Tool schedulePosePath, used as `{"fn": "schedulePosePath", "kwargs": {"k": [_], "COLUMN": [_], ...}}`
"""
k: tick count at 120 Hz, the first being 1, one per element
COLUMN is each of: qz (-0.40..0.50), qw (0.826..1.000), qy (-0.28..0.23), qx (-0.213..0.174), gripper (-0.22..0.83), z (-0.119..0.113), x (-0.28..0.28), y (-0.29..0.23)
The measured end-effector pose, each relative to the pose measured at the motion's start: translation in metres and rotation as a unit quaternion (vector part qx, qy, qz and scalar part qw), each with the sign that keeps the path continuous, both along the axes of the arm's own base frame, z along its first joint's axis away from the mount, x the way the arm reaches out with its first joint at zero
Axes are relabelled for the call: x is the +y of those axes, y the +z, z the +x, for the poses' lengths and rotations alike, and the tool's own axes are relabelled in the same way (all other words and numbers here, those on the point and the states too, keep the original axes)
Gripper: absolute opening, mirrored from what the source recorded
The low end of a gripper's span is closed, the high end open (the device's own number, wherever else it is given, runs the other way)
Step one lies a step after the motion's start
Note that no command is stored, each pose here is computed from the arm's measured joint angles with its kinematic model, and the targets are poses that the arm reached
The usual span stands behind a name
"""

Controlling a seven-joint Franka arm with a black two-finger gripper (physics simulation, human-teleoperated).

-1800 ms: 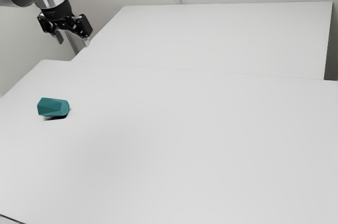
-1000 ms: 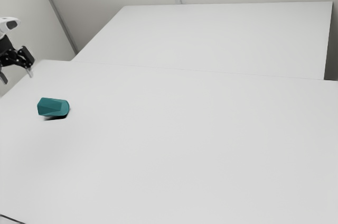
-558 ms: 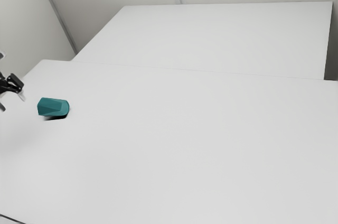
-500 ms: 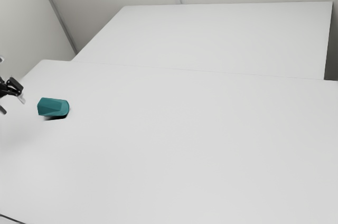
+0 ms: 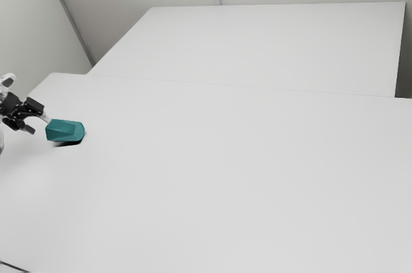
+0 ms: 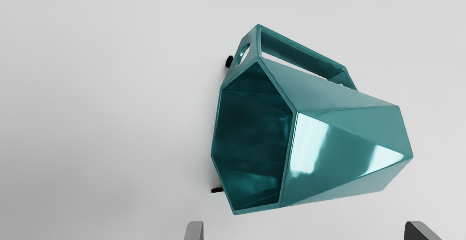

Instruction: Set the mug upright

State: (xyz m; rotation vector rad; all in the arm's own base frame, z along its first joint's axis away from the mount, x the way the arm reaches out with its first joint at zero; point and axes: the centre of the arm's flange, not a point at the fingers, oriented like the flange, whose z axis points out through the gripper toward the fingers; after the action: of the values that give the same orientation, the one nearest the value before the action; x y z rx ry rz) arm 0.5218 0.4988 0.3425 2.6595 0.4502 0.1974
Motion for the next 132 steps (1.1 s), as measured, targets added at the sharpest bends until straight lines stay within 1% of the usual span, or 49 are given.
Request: {"fn": "schedulePosePath", "kwargs": {"k": [32,58,81,98,106,112,120,132], "qz": [-0.013,-0.029,-0.051,-0.056,-0.055,-0.055,-0.052,-0.050], "qw": [0.998,0.994,0.992,0.990,0.989,0.989,0.988,0.987], "qy": [-0.019,-0.027,-0.028,-0.041,-0.046,-0.050,-0.055,-0.066], "qx": [-0.060,-0.102,-0.115,-0.125,-0.128,-0.130,-0.133,-0.141], "gripper": [0.61,0.61,0.61,0.61,0.54,0.45,0.30,0.18], "z": [0.016,0.024,0.020,0.026,0.028,0.029,0.032,0.040], "x": [0.001,-0.003,-0.010,-0.018,-0.020,-0.021,-0.023,-0.031], "y": [-0.024,-0.029,-0.045,-0.046,-0.047,-0.047,-0.044,-0.037]}}
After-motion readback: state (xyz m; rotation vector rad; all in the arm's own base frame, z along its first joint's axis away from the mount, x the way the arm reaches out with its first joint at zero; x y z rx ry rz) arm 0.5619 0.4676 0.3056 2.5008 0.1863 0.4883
